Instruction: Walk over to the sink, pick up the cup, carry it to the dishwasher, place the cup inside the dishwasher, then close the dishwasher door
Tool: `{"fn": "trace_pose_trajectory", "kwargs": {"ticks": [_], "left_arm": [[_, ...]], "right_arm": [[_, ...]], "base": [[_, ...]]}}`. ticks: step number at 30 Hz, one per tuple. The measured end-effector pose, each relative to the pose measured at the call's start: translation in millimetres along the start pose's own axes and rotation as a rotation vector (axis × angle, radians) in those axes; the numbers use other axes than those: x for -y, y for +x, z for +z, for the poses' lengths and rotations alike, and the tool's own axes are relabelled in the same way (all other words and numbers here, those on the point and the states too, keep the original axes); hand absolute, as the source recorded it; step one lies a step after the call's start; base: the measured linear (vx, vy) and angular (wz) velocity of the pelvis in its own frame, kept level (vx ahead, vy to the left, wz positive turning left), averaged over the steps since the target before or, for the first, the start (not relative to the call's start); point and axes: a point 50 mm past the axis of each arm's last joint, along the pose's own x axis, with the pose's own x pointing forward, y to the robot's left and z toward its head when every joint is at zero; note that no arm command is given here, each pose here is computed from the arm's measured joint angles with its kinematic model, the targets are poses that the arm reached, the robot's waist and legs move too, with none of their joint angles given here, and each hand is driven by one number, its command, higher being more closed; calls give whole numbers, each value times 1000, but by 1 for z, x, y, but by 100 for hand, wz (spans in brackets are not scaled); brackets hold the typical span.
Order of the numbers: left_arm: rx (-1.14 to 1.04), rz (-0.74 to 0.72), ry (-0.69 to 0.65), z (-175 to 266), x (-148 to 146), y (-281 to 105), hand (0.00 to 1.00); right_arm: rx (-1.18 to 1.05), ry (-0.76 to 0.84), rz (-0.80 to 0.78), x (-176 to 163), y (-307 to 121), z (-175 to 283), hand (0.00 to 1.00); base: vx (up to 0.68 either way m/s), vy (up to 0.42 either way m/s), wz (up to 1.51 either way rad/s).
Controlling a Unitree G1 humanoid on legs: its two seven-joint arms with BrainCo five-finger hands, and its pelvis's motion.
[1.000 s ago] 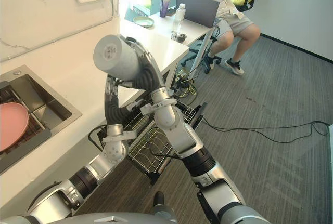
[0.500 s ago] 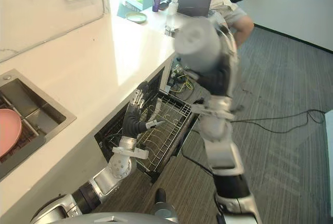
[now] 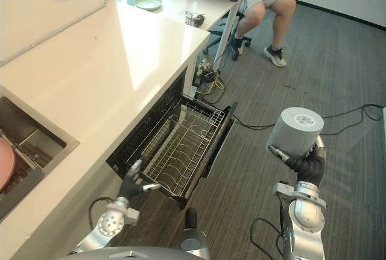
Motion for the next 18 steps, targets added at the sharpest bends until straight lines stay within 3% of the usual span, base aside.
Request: {"fn": "trace_pose_trajectory", "kwargs": {"ticks": [4, 8, 18], "left_arm": [[-233, 82, 145, -47, -28, -16, 0], [-394, 96, 232, -77, -32, -32, 0], [-665, 194, 276, -113, -55, -53, 0]], "right_arm": [[-63, 50, 78, -14, 1, -16, 100], [-116, 64, 136, -30, 6, -28, 100], [-220, -14, 227, -59, 20, -48, 100]], "base": [[-36, 2, 31], [-63, -4, 27], [-33, -13, 21]]}}
